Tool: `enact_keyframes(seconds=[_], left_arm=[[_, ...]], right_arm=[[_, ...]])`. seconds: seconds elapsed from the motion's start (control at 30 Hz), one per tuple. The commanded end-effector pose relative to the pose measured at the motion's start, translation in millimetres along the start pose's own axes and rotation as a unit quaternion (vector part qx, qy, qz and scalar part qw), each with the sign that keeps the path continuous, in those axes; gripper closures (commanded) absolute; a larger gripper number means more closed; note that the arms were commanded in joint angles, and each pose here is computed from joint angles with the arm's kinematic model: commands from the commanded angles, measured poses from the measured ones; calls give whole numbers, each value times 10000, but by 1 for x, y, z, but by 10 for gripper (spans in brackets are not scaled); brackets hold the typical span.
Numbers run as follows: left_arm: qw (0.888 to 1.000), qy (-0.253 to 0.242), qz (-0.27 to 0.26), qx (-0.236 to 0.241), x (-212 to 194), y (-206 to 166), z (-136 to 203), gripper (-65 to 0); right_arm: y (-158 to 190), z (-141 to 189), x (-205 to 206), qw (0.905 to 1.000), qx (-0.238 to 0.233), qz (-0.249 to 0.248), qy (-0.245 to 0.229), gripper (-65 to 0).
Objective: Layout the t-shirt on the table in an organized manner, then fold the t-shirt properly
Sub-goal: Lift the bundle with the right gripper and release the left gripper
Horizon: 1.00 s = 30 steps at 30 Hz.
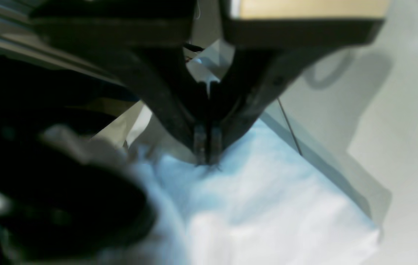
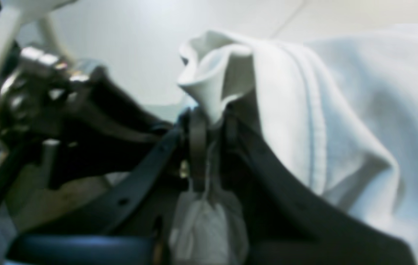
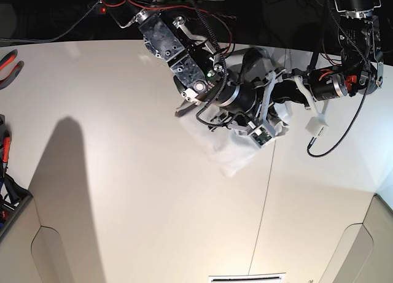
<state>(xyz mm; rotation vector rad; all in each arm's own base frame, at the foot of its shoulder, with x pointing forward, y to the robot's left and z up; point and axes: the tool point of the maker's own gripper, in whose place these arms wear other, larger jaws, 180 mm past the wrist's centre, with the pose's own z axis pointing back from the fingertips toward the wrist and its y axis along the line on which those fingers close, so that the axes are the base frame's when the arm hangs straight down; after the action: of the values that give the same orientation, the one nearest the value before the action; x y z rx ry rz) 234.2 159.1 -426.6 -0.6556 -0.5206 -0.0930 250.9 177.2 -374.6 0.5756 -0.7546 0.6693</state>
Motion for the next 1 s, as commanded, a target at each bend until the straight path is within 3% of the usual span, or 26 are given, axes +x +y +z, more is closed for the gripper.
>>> enact_keyframes(seconds=[0.0,0.37,0.63,0.83,0.97], left_arm=[[9995,-283,-117,-81,17,-4,4,0],[9975,-628,-137,-288,42,-12,6,0],[9912,-1310,-201,-48,88,2,31,0],[9815,-1892,-283,115,128,10,54,0],[9755,-2175,-282,-180,144,-2,59,0]], right_arm=[[10,1,21,9994,137,72,-309,0],[11,1,24,9993,154,131,-330,-6],[12,1,24,9992,175,139,-325,-123],[28,2,23,9969,618,382,-317,-244],[36,3,23,9952,849,341,-339,-342]])
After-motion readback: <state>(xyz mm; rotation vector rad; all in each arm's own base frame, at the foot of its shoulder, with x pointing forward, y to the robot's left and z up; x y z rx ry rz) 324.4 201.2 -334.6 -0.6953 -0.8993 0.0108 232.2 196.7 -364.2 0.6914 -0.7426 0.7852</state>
